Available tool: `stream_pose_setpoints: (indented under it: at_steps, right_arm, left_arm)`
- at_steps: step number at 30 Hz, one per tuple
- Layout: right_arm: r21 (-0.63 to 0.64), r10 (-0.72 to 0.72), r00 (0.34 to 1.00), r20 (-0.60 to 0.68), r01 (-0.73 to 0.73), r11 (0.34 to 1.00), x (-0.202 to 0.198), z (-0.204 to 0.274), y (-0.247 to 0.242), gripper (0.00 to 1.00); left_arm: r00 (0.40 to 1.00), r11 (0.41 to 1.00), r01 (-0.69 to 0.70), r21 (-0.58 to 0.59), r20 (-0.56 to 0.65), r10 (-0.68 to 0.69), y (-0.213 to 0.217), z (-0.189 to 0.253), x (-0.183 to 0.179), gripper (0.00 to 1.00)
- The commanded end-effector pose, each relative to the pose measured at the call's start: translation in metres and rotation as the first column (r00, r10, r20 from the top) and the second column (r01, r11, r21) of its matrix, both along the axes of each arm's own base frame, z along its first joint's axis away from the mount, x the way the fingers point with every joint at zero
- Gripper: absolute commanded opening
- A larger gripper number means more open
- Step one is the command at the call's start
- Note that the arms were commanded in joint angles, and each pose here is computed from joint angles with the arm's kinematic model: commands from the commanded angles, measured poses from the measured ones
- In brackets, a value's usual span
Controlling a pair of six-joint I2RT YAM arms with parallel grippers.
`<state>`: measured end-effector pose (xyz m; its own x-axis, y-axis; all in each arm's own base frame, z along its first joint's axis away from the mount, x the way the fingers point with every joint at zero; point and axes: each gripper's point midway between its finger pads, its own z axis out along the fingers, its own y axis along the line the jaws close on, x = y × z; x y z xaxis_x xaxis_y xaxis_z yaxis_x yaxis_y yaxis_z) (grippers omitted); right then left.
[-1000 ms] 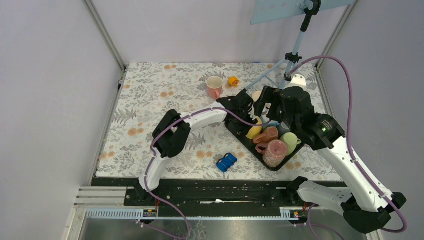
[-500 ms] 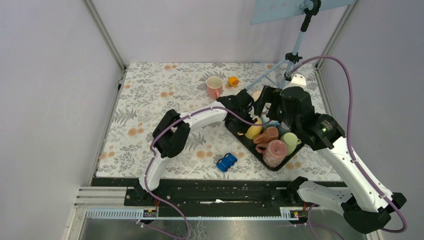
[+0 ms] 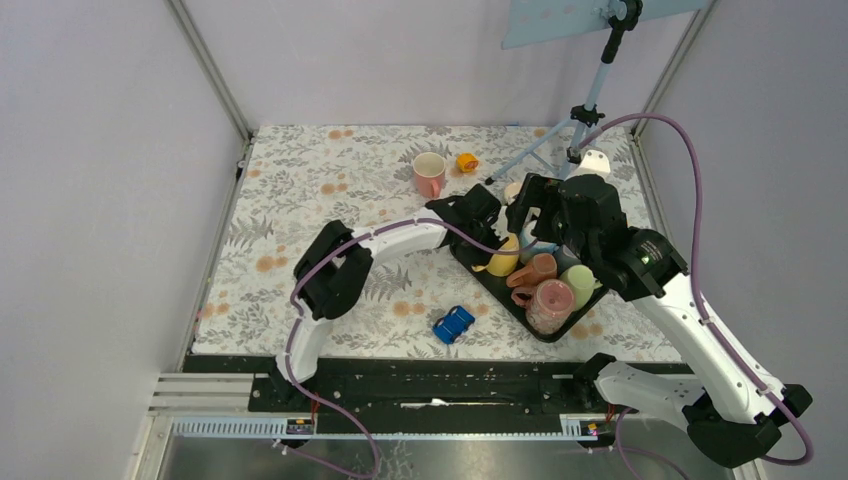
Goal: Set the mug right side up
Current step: Turn over the cup on the tray.
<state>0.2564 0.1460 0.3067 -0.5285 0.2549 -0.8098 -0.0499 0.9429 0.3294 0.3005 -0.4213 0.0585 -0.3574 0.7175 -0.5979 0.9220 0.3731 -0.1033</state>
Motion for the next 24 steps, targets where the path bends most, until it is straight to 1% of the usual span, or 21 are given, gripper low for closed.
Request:
stream_pose_setpoints:
  at_steps: [1,9,13,17,19,24]
  right_arm:
    - [0.058,0.009,0.999,0.051,-0.012,0.998,0.0,0.016,0.005,1.0]
    - [0.111,0.051,0.991,0.127,-0.065,0.992,-0.006,0.038,0.009,1.0]
    - [0.154,0.116,0.977,0.178,-0.144,0.978,-0.013,0.049,0.019,1.0]
    - [0.186,0.267,0.937,0.226,-0.311,0.932,-0.025,0.053,0.044,1.0]
    - [0.199,0.334,0.913,0.235,-0.382,0.903,-0.03,0.049,0.057,1.0]
    - [0.238,0.426,0.872,0.241,-0.479,0.845,-0.033,0.039,0.082,1.0]
  left_arm:
    - [0.989,0.972,-0.029,-0.235,0.133,0.062,-0.019,0.082,0.015,0.0]
    - [0.989,0.932,-0.057,-0.357,0.11,0.103,-0.009,0.12,0.014,0.0]
    - [0.988,0.903,-0.089,-0.419,0.075,0.132,0.001,0.141,0.018,0.0]
    - [0.99,0.859,-0.114,-0.5,0.015,0.141,0.011,0.168,0.019,0.0]
    - [0.99,0.842,-0.115,-0.527,0.009,0.141,0.016,0.182,0.019,0.0]
    - [0.982,0.807,-0.151,-0.571,0.007,0.189,0.036,0.213,0.026,0.0]
